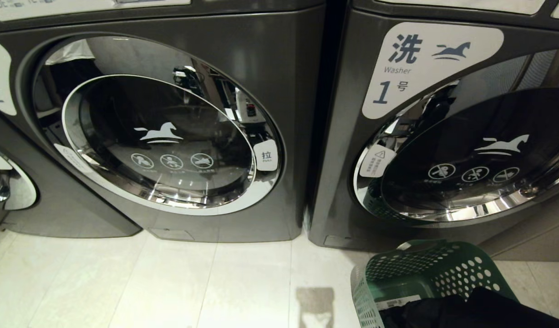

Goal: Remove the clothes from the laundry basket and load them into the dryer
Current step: Put the clothes in the dryer

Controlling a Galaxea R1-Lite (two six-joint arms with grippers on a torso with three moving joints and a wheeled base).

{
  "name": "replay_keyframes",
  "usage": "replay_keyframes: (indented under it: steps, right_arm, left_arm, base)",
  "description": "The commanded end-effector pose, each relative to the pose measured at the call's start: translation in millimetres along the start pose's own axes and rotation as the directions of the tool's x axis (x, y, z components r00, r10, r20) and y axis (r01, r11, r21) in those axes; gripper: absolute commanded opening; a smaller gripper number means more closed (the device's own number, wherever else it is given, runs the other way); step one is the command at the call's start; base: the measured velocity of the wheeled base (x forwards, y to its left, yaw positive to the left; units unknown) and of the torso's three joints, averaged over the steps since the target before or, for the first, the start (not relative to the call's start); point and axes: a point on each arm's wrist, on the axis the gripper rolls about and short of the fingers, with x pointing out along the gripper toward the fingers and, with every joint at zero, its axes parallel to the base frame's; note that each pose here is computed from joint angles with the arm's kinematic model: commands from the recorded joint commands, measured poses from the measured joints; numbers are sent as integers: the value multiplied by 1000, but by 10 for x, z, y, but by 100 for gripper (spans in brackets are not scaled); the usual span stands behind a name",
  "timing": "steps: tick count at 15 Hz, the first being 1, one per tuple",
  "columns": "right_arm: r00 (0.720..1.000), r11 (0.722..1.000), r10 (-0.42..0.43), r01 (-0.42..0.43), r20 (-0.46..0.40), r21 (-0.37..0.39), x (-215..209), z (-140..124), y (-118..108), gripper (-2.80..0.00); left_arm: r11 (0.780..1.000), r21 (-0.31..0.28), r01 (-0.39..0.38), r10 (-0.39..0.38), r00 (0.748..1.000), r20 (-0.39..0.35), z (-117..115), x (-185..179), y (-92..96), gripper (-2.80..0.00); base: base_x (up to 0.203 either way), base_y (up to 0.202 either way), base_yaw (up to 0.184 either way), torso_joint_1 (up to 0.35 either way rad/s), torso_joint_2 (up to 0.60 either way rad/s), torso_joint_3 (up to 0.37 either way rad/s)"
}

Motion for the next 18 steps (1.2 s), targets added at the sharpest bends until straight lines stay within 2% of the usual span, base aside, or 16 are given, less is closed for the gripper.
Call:
replay_keyframes:
  steps: [1, 18]
  right_arm:
    - [1000, 1000, 0, 0, -2, 0, 1, 1, 0, -280]
    - [1000, 1000, -3, 3, -2, 3, 1, 1, -1, -280]
  left_arm:
    - [1000, 0, 0, 0, 1000, 1, 2, -1, 0, -280]
    - [1000, 0, 0, 0, 1000, 4, 2, 0, 0, -280]
  base:
    - [0, 0, 0, 0, 0, 201]
    - [0, 0, 0, 1, 2, 203]
